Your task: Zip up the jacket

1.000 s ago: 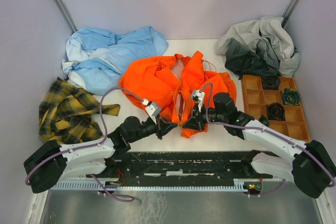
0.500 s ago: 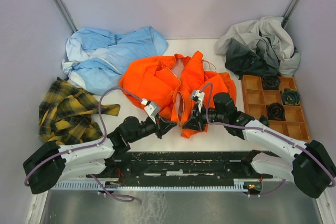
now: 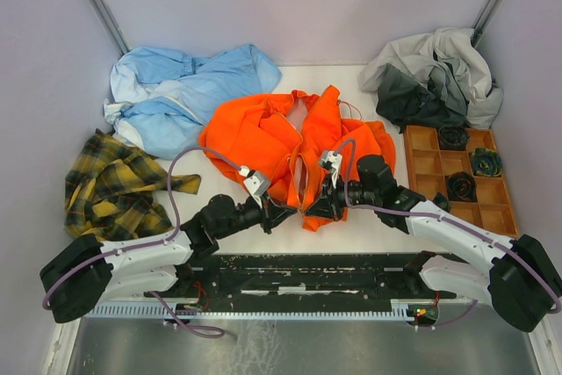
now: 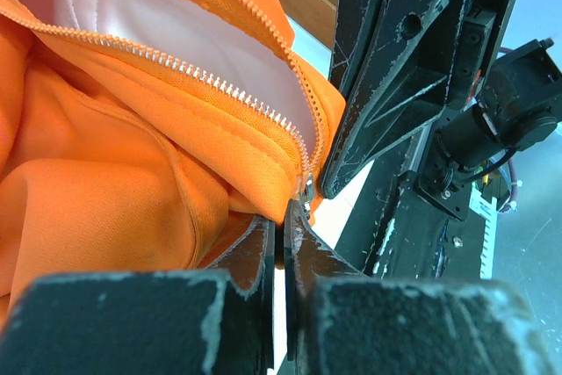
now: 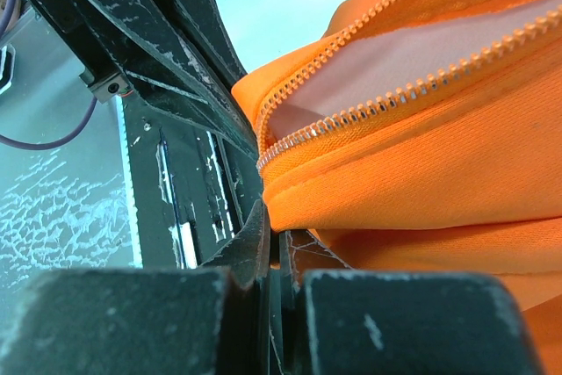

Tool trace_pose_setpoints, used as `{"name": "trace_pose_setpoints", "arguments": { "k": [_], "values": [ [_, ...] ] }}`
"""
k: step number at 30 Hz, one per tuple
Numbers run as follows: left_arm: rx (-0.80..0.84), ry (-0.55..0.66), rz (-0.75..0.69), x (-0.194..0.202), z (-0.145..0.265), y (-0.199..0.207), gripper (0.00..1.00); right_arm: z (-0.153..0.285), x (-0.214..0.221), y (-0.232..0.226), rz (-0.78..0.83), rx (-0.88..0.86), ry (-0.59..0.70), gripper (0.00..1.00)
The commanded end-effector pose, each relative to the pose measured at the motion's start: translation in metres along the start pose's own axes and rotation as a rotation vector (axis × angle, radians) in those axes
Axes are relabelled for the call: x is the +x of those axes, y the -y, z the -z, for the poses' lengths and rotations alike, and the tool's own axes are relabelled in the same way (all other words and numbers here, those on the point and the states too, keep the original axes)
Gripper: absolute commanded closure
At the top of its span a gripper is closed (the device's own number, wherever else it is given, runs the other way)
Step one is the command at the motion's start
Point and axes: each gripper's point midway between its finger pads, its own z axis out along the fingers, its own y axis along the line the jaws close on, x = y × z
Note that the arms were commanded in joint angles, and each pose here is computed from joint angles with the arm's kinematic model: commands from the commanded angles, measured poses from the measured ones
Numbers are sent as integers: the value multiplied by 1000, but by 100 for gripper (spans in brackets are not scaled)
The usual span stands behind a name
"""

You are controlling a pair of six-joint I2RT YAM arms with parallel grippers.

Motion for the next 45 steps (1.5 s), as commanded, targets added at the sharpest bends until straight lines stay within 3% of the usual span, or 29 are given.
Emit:
{"name": "trace_pose_setpoints", "arguments": {
  "k": [1,35,45],
  "values": [
    [88,44,-68,-17,-5,16,97,0,-21,-8,65,-30,55,100],
    [11,125,-70,-39,-2,7,97,-4,-17,-15,65,-72,32,99],
    [69,69,-62,-24,-5,15,97,-1,-20,-12,77,-37,51,99]
  ]
}}
